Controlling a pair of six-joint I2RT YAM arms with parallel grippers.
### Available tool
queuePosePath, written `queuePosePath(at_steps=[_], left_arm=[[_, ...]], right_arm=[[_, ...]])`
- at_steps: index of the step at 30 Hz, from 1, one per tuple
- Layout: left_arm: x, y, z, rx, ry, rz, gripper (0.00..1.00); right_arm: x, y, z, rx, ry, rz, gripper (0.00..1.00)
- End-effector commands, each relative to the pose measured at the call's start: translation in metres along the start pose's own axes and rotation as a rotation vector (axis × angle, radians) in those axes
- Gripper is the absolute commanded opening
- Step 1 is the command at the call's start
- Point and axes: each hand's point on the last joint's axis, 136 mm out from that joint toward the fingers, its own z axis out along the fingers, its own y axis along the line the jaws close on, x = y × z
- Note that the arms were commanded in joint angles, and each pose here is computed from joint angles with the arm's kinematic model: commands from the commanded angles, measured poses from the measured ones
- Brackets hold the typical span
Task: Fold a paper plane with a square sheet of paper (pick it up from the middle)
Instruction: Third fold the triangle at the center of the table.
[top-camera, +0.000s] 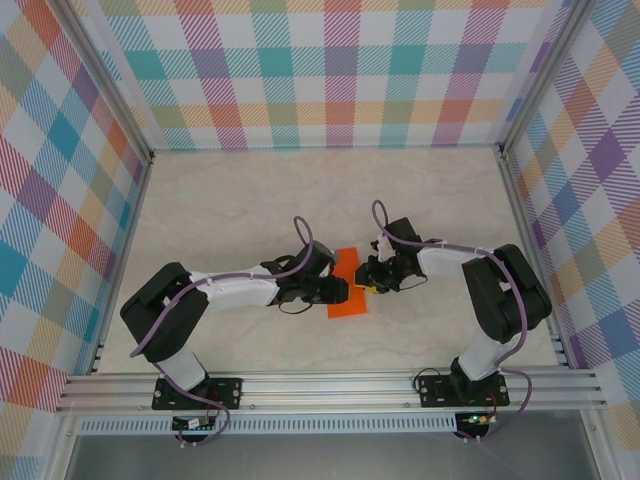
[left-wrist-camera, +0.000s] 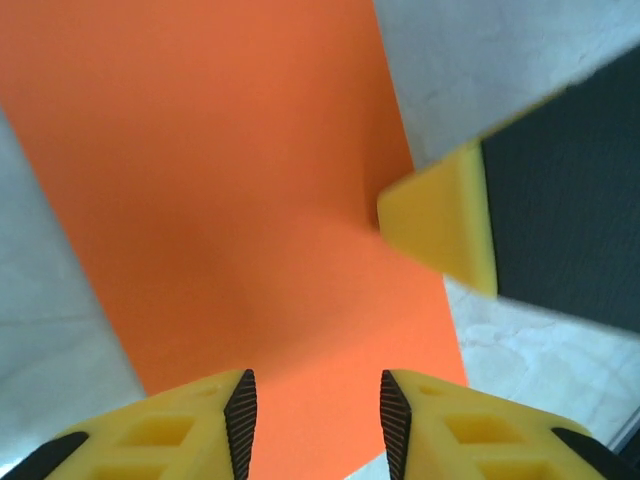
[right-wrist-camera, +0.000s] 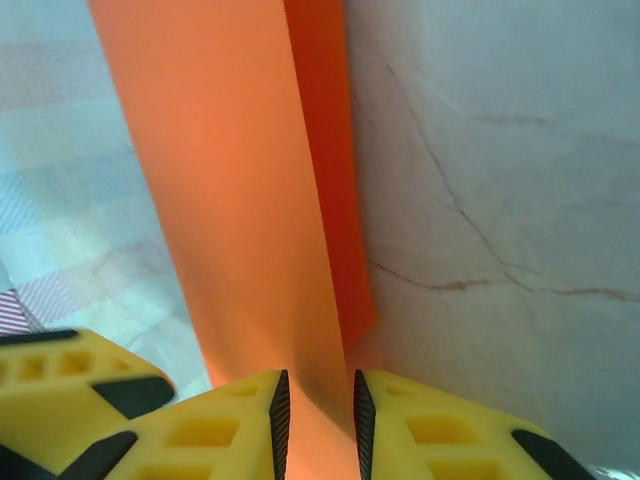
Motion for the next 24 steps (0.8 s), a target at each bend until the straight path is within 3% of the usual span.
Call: queuePosePath(at_steps=[1, 8, 16, 24], left_arm=[[0.006, -0.006, -0.018, -0.06, -0.047, 0.158, 0.47], [0.015, -0.032, -0.027, -0.141, -0.1, 0.388, 0.59], [0.036, -0.045, -0.009, -0.337, -0.079, 0.634, 0.68], [0.033, -0.043, 0.004, -0.578, -0.111, 0.748, 0.69]], right_arm=[[-0.007, 0.013, -0.004, -0.053, 0.016, -0.027, 0.22], [-0.007, 0.015, -0.004, -0.08, 0.032, -0.002, 0.13], [-0.006, 0.017, -0.003, -0.099, 0.048, 0.022, 0.1], [-0.005, 0.017, -0.004, -0.102, 0.053, 0.03, 0.09]])
